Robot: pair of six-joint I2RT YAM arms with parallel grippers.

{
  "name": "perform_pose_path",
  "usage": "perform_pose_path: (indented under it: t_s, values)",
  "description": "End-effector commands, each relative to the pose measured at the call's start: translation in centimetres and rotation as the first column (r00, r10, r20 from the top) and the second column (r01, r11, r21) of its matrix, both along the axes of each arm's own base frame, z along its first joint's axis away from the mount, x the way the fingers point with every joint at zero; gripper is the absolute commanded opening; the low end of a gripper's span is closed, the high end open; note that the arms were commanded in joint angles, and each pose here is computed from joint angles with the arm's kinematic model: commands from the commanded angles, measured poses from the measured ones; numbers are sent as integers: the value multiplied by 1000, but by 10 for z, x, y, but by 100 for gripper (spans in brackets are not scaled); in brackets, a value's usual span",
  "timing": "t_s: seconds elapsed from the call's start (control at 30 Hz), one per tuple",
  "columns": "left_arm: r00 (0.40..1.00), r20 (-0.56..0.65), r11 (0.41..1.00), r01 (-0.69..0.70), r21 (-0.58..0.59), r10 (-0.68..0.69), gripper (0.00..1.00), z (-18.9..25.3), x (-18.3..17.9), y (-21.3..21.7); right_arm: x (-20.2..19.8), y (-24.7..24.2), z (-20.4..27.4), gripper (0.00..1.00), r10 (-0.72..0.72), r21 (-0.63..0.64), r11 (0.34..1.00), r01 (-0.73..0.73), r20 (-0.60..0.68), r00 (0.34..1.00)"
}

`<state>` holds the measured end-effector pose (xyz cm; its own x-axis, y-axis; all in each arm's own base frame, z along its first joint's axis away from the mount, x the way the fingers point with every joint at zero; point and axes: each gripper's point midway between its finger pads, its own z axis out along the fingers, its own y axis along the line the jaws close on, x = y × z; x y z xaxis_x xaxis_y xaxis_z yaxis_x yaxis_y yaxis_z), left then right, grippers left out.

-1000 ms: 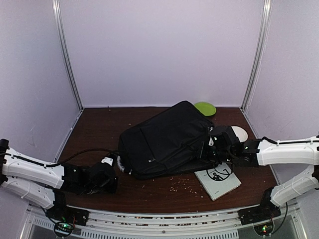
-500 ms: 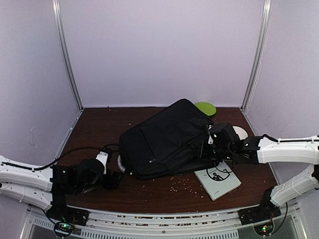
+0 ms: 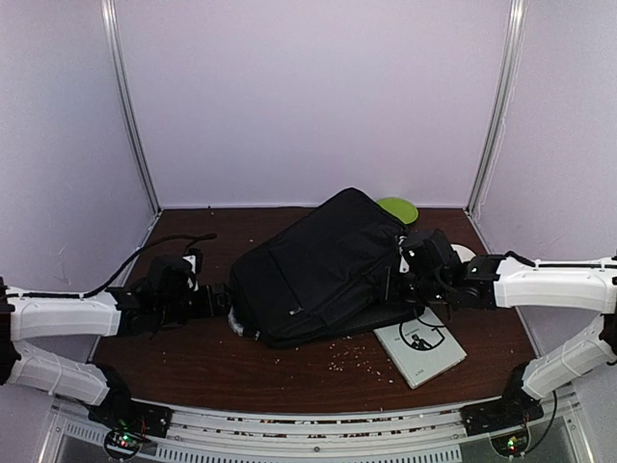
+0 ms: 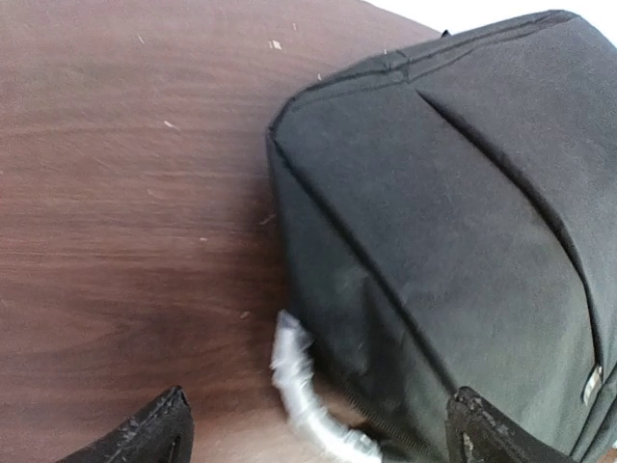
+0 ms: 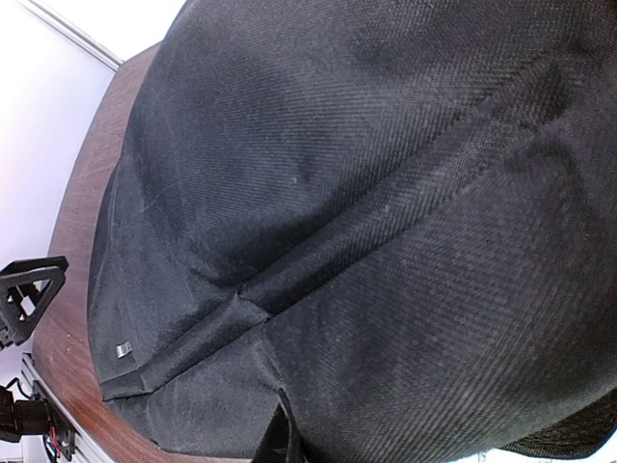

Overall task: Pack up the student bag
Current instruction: Unzip the student bag at the center of the board.

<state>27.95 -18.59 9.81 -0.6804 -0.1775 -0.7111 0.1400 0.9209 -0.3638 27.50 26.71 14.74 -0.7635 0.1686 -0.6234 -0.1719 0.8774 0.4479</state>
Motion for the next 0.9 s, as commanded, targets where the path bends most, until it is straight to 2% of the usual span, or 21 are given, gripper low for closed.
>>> perform_pose_path:
  t_s: [0.0,0.17,0.23,0.33,0.53,0.73,0.87]
  values:
    - [998,-19,982,53,-179,-57,94,14,22,-31,17,-1,17,0,6,-58,998,-2,72,997]
    - [995,-86,976,21,-216,-41,93,-5,43,-37,19,11,18,0,62,-56,997,-58,72,995]
    - [993,-105,974,25,-226,-50,86,-14,48,-41,20,16,20,0,93,-55,994,-89,76,993]
    - [992,-105,968,46,-247,-74,64,-20,51,-48,21,25,26,0,140,-63,989,-135,86,986]
    - [998,-26,955,46,-292,-56,0,1,46,-41,27,35,58,0,193,-80,980,-183,143,971]
    - [995,92,951,-17,-309,48,0,52,26,-7,47,53,121,0,211,-77,977,-198,238,948]
    - [987,135,949,-45,-311,91,0,71,9,8,64,75,135,0,215,-54,977,-208,248,945]
